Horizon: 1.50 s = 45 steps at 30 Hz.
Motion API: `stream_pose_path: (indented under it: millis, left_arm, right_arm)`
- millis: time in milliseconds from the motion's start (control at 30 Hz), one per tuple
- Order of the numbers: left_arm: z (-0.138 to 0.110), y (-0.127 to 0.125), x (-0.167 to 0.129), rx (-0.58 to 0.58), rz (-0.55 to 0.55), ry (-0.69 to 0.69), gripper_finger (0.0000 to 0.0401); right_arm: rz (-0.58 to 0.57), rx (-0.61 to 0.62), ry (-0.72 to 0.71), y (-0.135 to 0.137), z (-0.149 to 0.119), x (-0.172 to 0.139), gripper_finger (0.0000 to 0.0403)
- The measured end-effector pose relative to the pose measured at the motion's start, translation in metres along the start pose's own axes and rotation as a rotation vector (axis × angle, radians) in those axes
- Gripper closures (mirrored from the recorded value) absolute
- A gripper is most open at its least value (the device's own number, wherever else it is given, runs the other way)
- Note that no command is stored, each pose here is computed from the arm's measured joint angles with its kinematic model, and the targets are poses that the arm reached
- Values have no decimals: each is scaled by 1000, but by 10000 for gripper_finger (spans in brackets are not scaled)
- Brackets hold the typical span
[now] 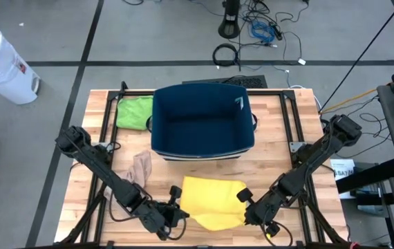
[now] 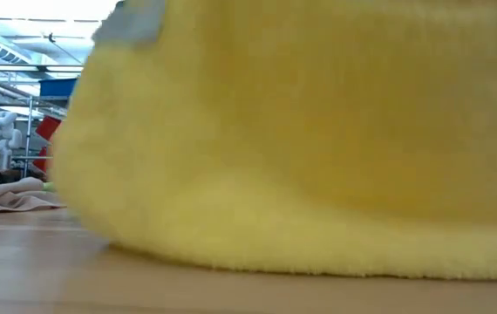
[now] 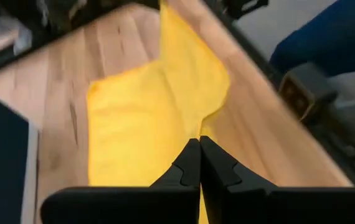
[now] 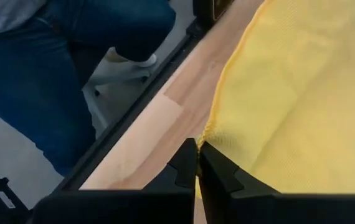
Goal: Fold towel
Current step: Fold the yellow towel
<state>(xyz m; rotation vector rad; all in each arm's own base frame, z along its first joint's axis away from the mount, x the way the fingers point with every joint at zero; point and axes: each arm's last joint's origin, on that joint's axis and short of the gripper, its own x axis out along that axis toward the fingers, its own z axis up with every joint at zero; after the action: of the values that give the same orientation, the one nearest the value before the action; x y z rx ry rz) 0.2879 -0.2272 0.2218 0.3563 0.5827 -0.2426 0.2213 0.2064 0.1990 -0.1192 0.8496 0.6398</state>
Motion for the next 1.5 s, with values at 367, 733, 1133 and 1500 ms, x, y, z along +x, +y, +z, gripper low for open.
stream_pose_path:
  millis: [367,733,1133,1500]
  left_arm:
    - [-29,18,39,-105,136,166,401]
    - [-36,48,46,-189,310,221,401]
    - [-45,62,47,-258,351,285,401]
    - [-51,62,45,-315,353,344,401]
  right_arm:
    - [-307,148,106,-12,-16,-1,403]
    - [-524,222,232,-21,-33,-8,403]
    - [-624,304,267,-35,-45,-10,403]
    - [-636,353,258,-39,-55,-6,400]
